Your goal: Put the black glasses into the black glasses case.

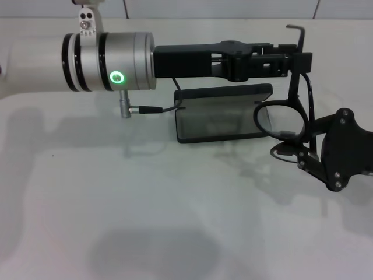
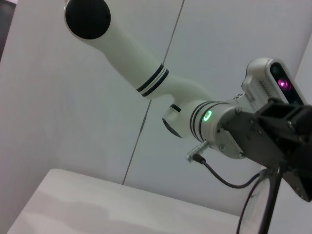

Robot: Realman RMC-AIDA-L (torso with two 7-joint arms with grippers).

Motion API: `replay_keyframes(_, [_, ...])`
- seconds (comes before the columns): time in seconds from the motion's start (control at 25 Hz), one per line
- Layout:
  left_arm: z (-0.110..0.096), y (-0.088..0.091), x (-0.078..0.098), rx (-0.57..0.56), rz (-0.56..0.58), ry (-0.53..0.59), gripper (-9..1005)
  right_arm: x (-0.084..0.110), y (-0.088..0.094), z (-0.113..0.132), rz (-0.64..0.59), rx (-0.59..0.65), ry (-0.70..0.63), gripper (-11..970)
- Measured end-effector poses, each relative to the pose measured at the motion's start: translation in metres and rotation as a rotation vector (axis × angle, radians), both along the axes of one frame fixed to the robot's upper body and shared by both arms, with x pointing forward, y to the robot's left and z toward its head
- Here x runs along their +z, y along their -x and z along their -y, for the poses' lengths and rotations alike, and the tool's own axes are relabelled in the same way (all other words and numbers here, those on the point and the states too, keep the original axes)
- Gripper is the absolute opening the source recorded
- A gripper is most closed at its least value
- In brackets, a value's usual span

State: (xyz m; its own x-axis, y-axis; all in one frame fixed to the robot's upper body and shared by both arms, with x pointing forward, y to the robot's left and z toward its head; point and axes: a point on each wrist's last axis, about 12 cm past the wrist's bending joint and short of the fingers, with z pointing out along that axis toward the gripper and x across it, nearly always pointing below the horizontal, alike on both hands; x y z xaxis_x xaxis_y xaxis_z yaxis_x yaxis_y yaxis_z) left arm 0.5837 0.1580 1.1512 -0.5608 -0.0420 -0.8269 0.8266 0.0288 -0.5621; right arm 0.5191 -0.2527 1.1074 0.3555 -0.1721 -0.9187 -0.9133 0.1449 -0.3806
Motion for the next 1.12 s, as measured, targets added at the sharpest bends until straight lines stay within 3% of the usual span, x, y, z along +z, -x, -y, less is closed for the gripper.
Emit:
replay_keyframes(0.48, [0.000, 0.003, 0.005, 0.019, 0.061, 0.081, 652, -0.004, 0.003, 0.003, 0.001, -0.009, 0.009, 105])
replay_keyframes(0.76, [0.018, 0.002, -0.004, -0.080, -0.095, -0.087, 652, -0.002, 0.002, -0.001, 0.013, 0.009, 0.009, 106])
replay_keyframes(1.12, [0.015, 0.002, -0.008, -0.069, -0.153, -0.116, 650, -0.002, 0.002, -0.002, 0.046, 0.019, 0.016, 106])
